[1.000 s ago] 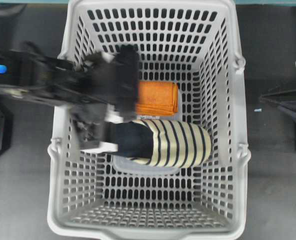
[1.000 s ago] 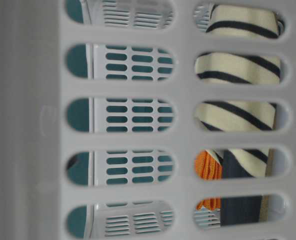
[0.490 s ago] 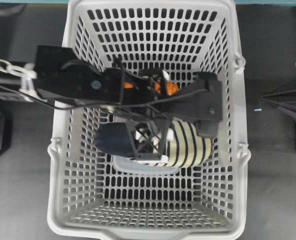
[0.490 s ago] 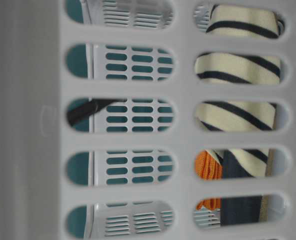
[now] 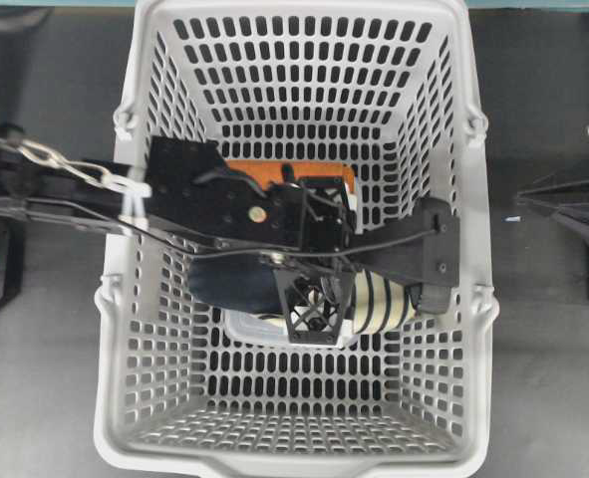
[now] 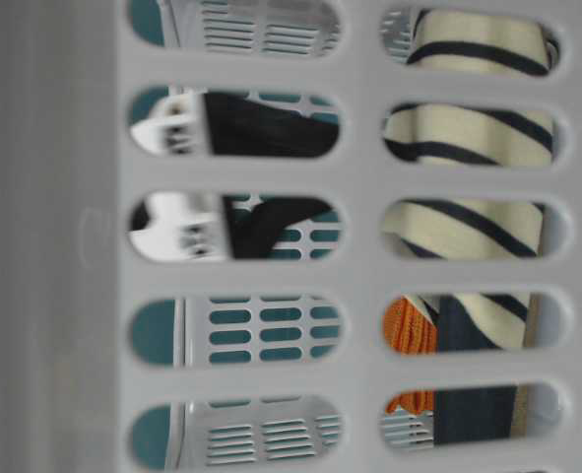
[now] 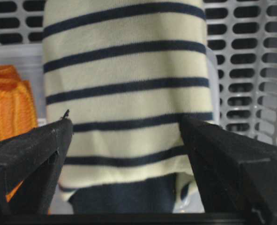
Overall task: Pick up the slipper from the shopping basket with the left arm.
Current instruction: 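Lower the left gripper and pinch the striped slipper's upper edge, then lift the pinched slipper upward with the left gripper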
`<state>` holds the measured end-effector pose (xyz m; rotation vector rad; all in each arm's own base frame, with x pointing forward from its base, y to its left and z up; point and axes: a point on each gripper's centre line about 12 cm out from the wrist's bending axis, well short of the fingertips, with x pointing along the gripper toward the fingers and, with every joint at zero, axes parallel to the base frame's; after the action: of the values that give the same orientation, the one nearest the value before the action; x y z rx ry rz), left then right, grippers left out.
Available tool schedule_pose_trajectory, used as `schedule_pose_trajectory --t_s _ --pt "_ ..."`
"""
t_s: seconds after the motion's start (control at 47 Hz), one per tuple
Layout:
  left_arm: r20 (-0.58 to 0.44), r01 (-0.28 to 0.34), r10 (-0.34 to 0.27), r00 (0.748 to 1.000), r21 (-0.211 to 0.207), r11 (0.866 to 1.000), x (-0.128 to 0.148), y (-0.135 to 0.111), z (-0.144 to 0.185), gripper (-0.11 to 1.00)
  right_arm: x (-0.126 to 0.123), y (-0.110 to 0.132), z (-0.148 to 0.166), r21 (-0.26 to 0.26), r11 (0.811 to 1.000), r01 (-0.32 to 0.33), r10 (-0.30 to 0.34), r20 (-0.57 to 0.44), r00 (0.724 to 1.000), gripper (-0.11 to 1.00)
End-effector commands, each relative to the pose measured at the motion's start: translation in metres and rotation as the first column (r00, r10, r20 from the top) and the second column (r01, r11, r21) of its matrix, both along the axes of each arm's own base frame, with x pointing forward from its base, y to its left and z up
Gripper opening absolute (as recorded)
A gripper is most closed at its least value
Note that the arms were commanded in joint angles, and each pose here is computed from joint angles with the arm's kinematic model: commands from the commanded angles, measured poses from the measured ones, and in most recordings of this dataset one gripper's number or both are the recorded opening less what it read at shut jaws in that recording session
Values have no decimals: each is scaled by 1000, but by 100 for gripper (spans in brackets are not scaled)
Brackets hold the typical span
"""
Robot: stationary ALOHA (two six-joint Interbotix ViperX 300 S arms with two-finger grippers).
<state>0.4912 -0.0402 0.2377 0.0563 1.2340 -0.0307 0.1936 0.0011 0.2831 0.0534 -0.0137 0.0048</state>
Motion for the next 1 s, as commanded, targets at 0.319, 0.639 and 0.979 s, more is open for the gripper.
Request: schedule_pose_trajectory --t_s 0.319,0.639,0.979 --pt "-9 -11 11 1000 5 1000 -2 9 -12 61 1 0 1 5 1000 1 -1 3 1000 0" --pt "75 5 -5 997 3 1000 -3 6 38 4 0 0 -3 4 1000 -1 1 -6 1000 0" --pt "23 6 -6 1000 9 1000 -20 3 115 4 0 0 -5 4 1000 -1 1 -11 1000 0"
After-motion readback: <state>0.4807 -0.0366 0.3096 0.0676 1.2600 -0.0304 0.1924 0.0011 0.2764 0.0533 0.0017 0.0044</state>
